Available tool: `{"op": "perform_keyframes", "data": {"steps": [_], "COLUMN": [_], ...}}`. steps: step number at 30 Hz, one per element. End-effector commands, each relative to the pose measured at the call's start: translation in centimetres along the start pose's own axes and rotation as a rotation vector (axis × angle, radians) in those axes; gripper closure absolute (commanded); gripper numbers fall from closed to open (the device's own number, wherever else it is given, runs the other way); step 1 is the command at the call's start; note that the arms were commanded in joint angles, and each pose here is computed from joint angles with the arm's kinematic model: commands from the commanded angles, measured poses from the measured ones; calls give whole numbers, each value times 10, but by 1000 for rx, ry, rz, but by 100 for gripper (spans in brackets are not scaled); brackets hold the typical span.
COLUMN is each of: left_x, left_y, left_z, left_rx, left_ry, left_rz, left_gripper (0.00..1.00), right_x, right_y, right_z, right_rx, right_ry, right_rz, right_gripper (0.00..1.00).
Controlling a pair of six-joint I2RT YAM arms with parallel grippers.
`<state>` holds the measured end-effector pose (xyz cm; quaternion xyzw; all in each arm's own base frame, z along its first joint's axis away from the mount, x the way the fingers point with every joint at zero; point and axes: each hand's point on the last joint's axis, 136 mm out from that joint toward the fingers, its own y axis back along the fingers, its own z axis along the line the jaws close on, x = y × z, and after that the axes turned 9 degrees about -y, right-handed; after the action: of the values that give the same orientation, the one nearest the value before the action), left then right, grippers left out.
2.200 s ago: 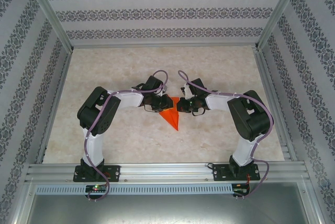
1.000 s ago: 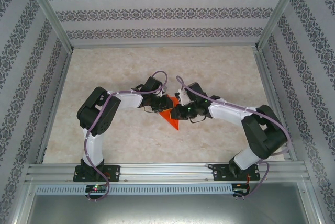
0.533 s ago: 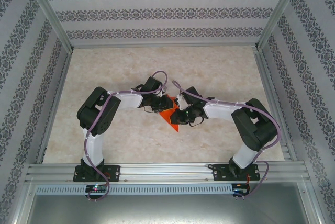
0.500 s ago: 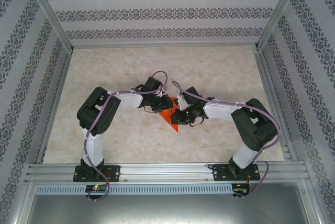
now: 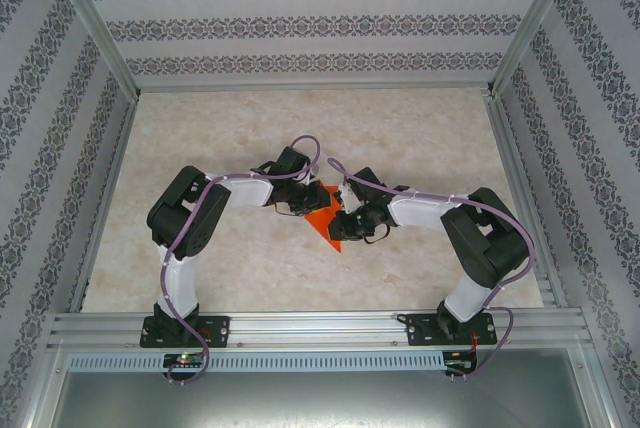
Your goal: Fold a paper plane with a square sheet of paper (fold left side to right side)
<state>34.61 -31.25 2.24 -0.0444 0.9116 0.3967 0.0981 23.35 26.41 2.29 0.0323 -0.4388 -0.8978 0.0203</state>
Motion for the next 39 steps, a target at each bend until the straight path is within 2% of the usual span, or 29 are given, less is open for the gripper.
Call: {"op": "perform_keyframes", "data": {"steps": [1,39], "left_x": [35,34], "left_y": [-12,-11], "left_z": [36,39], "left_rx": [-114,-138], "left_ry": [57,52], "left_rz": [92,94], "left_gripper": [78,78], "right_x": [15,53], "right_y": [-6,1], "right_z": [-11,-34], "right_rx": [36,127], "right_ry": [-9,5], "right_rz": [52,152], "right_gripper": [84,84]}}
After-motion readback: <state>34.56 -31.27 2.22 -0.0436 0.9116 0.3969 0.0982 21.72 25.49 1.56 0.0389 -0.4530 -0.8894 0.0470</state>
